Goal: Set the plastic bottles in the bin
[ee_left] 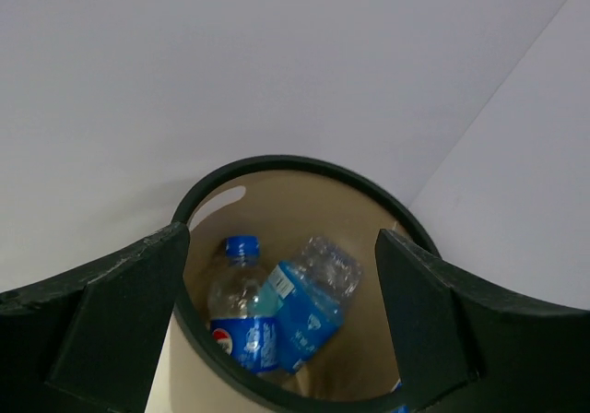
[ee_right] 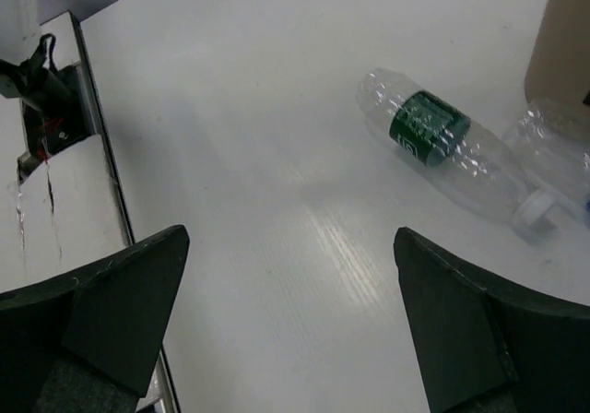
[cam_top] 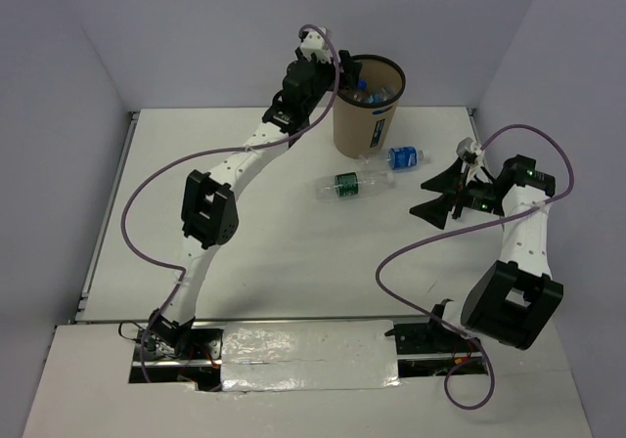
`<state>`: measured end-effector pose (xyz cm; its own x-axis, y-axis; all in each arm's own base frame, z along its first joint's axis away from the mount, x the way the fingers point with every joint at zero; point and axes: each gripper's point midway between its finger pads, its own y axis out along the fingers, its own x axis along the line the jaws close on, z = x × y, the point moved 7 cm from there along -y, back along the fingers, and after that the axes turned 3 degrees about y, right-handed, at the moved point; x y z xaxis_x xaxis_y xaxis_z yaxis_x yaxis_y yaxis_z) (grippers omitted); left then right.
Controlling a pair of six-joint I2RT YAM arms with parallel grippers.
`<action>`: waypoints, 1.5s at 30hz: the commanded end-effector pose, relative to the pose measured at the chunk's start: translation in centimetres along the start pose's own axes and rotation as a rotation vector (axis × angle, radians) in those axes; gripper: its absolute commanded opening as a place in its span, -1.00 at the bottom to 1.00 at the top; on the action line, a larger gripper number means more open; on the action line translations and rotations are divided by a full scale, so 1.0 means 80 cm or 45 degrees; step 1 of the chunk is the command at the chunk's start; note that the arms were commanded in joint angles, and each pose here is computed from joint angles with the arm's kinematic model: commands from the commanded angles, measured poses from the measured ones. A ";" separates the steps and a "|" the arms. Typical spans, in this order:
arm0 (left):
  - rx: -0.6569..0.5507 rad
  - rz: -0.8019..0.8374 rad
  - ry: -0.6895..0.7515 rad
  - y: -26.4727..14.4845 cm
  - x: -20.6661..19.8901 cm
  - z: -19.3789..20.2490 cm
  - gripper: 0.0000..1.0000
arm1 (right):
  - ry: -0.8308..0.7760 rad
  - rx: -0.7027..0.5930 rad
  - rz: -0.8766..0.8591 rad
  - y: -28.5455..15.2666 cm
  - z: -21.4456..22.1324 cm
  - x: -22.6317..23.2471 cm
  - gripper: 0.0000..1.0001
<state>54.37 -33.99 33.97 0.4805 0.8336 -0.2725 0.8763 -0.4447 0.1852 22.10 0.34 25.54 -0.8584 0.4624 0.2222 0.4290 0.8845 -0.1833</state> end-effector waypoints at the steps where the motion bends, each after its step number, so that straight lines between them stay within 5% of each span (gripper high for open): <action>1: -0.152 0.061 0.097 -0.032 -0.028 -0.112 0.89 | 0.117 0.052 0.116 -0.015 -0.014 -0.014 0.99; 2: -0.098 0.063 0.144 -0.040 -0.025 -0.103 0.89 | -0.007 0.058 0.202 -0.020 -0.023 -0.035 0.99; 3: -0.135 0.086 0.163 -0.060 -0.033 -0.139 0.89 | 0.150 0.061 0.270 -0.021 -0.016 -0.038 0.99; 8: 0.108 0.117 0.225 -0.136 -0.029 -0.125 0.89 | 0.016 0.077 0.947 -0.051 -0.013 -0.087 0.99; 10: 0.140 0.132 0.209 -0.171 -0.033 -0.143 0.90 | 0.107 0.068 1.116 -0.059 0.003 -0.095 0.99; 16: 0.313 0.113 -0.023 -0.242 -0.032 -0.131 0.93 | 0.312 0.050 1.667 -0.099 0.030 -0.141 0.99; 22: 0.477 0.263 -0.226 -0.281 -0.047 -0.095 0.99 | 0.487 0.080 1.732 -0.098 0.046 -0.223 0.99; 28: 0.670 0.354 -0.228 -0.322 -0.049 -0.064 0.99 | 0.625 0.171 1.758 -0.093 0.074 -0.289 0.99; 45: 0.643 0.260 -0.060 -0.418 -0.017 -0.043 0.99 | 0.708 0.393 1.654 -0.046 0.114 -0.338 0.85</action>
<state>24.42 -19.46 31.21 0.6166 0.7053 -0.3498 0.6563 -0.7059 -0.2665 40.11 -15.40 11.21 0.3204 0.9432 0.0879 0.6776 -0.1633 -0.7171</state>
